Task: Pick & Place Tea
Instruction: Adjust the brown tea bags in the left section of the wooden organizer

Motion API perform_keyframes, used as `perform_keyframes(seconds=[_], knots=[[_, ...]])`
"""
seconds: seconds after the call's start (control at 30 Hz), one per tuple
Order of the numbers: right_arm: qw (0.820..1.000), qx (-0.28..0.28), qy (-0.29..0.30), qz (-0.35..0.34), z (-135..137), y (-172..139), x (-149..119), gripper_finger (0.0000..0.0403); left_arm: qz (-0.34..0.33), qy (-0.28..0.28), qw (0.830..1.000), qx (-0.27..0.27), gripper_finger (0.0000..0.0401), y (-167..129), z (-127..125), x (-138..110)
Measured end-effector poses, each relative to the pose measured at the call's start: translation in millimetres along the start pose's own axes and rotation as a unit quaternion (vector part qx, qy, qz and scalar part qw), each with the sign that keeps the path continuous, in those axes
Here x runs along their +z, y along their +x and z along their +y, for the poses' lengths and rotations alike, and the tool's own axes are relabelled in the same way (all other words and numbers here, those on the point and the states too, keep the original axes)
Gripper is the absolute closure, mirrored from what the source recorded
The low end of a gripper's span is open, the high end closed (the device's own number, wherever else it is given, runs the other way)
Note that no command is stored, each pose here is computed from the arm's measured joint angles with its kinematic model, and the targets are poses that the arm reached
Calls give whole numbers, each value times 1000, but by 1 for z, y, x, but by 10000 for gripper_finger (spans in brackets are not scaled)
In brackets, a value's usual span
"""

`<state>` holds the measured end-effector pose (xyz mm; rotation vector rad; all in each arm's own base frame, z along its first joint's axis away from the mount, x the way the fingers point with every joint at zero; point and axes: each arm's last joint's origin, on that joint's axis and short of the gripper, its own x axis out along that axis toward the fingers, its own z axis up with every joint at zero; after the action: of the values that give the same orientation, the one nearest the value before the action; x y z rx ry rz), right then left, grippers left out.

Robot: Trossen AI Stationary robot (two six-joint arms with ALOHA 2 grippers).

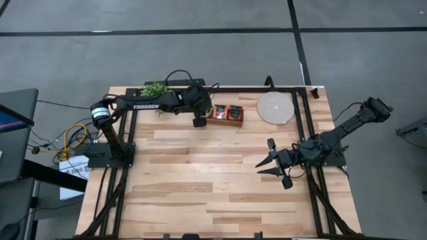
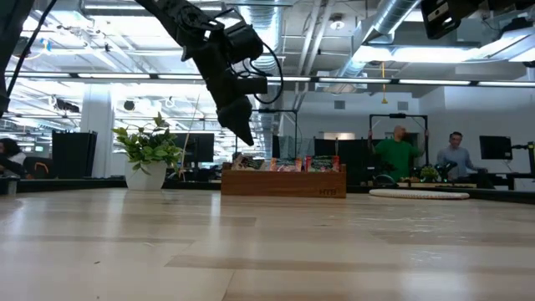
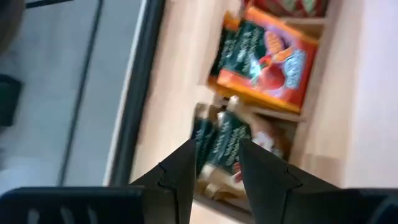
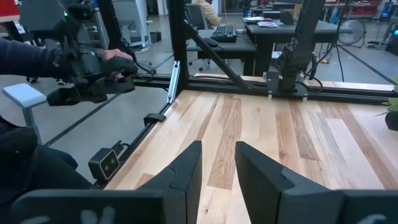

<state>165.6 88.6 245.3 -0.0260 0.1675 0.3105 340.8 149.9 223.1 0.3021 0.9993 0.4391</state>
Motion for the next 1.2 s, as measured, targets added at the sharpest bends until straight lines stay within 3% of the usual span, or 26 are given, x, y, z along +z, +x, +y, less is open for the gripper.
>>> perform_keyframes(seconds=[0.3, 0.53, 0.7, 1.2], knots=[[1000, 0, 4, 0, 0, 0, 0, 313, -4, -29, 1000, -11, 286, 9, 10, -4], [1000, 0, 7, 1, 0, 0, 0, 313, 43, -15, 999, -9, 286, 36, -1, -15], [1000, 0, 6, 1, 0, 0, 0, 313, 59, -11, 998, 15, 286, 36, 1, -16], [1000, -1, 8, 1, 0, 0, 0, 313, 82, -35, 996, 9, 286, 33, 1, -21]])
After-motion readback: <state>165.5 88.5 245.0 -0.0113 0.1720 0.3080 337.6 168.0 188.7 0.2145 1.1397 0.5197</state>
